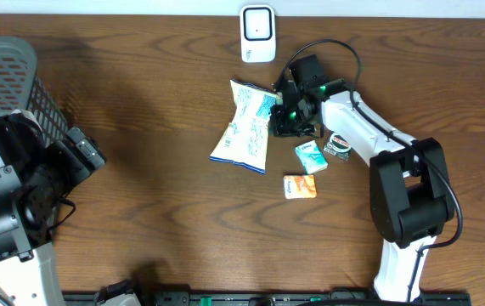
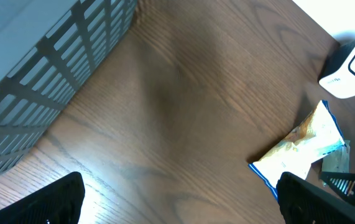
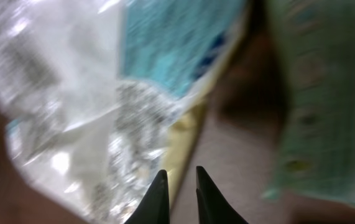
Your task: Scan the item barcode
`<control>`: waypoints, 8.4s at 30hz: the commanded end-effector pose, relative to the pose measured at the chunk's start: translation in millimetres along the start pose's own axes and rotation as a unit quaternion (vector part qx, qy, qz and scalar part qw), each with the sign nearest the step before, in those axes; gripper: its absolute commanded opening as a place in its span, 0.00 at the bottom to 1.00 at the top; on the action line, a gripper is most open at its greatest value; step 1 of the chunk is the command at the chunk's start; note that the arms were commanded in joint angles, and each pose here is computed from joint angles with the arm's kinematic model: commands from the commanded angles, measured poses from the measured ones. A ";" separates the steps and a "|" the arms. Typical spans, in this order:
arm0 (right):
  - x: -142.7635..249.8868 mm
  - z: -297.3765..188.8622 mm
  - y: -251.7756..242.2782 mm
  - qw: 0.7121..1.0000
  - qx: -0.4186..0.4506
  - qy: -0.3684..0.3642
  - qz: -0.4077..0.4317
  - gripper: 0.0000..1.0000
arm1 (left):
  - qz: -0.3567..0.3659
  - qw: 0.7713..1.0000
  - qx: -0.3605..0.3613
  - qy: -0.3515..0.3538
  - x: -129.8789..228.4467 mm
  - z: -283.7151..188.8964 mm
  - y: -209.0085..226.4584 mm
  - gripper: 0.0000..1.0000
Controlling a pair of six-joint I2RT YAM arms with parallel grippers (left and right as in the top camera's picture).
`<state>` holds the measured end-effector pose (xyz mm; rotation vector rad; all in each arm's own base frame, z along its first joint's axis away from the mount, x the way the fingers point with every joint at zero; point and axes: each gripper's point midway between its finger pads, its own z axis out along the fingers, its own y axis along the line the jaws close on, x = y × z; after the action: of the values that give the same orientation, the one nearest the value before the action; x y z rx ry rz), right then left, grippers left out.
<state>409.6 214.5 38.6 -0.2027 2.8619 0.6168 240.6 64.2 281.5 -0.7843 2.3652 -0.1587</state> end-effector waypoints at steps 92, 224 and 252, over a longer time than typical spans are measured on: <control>-56.9 -62.0 76.7 0.975 -0.108 -0.188 -0.053 0.84 | -0.002 1.000 0.005 -0.006 -3.3 -4.1 -1.9 0.98; -26.7 -118.1 -10.1 0.850 0.433 -0.251 -0.164 0.01 | -0.002 1.000 0.005 -0.006 -3.3 -4.1 -1.9 0.98; -2.1 -64.3 131.1 0.896 0.283 -0.205 -0.275 0.54 | -0.002 1.000 0.005 -0.006 -3.3 -4.1 -1.9 0.97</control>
<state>362.6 318.3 143.3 -0.7185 2.2196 -0.3252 240.6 64.2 281.5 -0.7843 2.3652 -0.1587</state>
